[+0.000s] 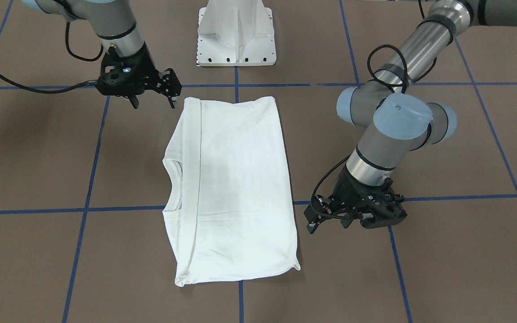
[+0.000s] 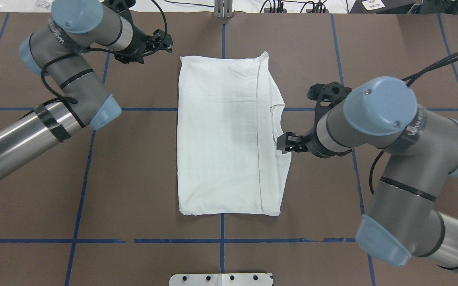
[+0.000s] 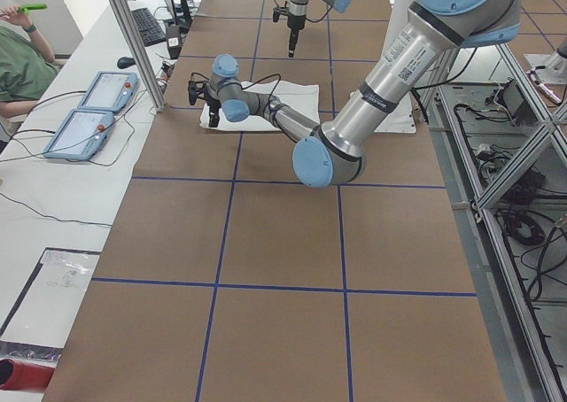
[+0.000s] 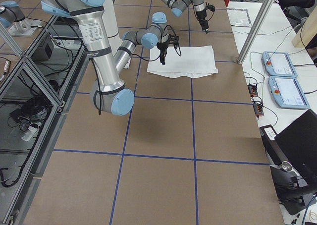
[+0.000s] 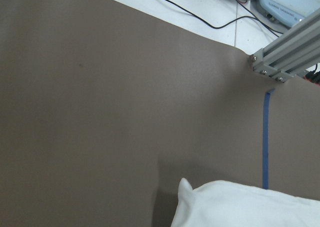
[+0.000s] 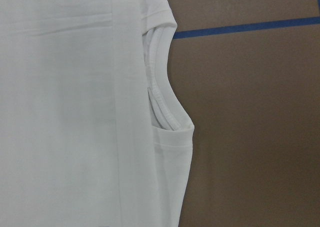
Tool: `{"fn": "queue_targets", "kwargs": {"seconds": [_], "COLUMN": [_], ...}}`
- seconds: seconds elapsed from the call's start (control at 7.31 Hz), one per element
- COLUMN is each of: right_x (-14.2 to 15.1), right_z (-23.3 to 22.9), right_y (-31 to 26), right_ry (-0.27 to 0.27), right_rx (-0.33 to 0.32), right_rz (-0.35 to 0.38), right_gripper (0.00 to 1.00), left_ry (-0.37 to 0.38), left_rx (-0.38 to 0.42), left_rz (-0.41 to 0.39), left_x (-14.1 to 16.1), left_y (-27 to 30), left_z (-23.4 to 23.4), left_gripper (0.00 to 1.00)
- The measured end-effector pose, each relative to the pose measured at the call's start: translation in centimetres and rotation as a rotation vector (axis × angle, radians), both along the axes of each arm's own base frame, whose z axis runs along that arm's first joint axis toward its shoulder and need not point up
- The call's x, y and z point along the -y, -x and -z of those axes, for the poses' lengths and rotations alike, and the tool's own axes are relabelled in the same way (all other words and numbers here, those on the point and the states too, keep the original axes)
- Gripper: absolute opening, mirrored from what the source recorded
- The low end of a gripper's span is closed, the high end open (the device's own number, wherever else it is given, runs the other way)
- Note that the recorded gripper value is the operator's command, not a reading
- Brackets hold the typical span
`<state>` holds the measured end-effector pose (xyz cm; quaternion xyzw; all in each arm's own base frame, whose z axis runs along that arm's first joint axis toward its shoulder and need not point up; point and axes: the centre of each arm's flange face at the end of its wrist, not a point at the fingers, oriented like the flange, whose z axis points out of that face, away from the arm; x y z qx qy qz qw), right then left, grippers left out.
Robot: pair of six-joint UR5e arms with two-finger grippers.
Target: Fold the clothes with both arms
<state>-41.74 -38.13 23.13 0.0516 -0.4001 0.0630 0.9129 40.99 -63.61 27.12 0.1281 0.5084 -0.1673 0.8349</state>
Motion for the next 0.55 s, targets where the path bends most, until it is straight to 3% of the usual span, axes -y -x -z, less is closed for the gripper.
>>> {"fn": "queue_targets", "kwargs": {"seconds": [0.27,0.55], "right_x": [-0.4,-1.5], "right_z": [0.8,-0.3], "right_y": [6.2,11.6], "right_ry": [-0.041,-0.097], "right_rx": [-0.086,-0.167], "right_rz": [0.026,0.120], "right_gripper": [1.00,1.00], "left_ry": [-0.010,-0.019], "left_rx": [0.029,0.015], "left_rz": [-0.029,-0.062], "left_x": [-4.0,-6.7], "left_y": [3.1,4.6], "left_z": [1.3,2.4], "left_gripper": [1.00,1.00]}}
